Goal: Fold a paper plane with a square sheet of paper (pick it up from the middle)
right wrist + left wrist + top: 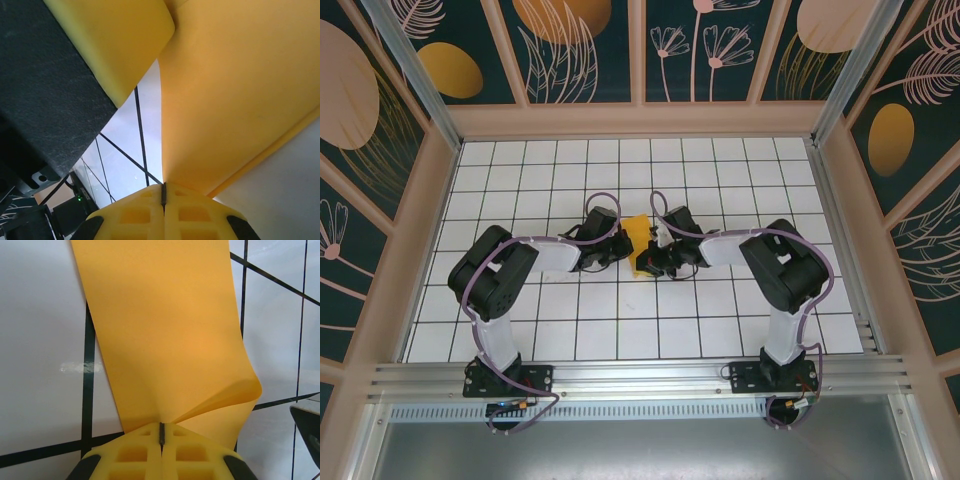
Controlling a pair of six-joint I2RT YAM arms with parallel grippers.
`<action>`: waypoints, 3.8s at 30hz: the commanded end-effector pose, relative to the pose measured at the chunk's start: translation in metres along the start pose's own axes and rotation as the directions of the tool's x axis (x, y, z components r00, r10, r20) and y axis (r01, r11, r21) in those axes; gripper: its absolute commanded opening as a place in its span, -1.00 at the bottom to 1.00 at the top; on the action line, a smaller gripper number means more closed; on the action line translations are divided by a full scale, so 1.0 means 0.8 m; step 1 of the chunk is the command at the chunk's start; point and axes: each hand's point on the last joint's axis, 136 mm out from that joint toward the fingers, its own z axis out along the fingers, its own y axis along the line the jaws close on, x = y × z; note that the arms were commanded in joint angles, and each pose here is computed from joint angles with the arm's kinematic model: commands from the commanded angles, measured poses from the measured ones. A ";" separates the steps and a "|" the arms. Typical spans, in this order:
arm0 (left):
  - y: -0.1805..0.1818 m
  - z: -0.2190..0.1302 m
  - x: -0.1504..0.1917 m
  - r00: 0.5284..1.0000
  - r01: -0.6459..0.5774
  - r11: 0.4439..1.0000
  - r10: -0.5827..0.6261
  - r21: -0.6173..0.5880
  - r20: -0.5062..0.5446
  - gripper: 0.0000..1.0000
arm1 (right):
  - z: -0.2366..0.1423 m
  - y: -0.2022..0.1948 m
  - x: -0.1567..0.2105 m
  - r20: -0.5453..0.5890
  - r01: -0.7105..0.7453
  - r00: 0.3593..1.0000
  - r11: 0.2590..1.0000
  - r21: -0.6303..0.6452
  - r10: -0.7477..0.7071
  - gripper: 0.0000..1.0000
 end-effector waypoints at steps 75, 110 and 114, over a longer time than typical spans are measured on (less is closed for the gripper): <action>-0.023 -0.023 -0.016 0.998 -0.061 0.998 0.061 0.015 0.023 -0.94 | -0.004 -0.040 -0.023 0.065 -0.011 0.998 0.992 0.123 0.003 -0.98; -0.066 -0.043 0.059 0.999 0.029 0.968 -0.022 0.250 -0.032 -0.90 | -0.029 -0.025 -0.095 0.175 0.064 0.980 0.978 0.199 -0.099 -0.81; -0.041 -0.025 0.069 0.998 0.045 0.984 -0.036 0.171 -0.055 -0.92 | -0.027 -0.034 -0.093 0.172 0.037 0.982 0.975 0.218 -0.076 -0.83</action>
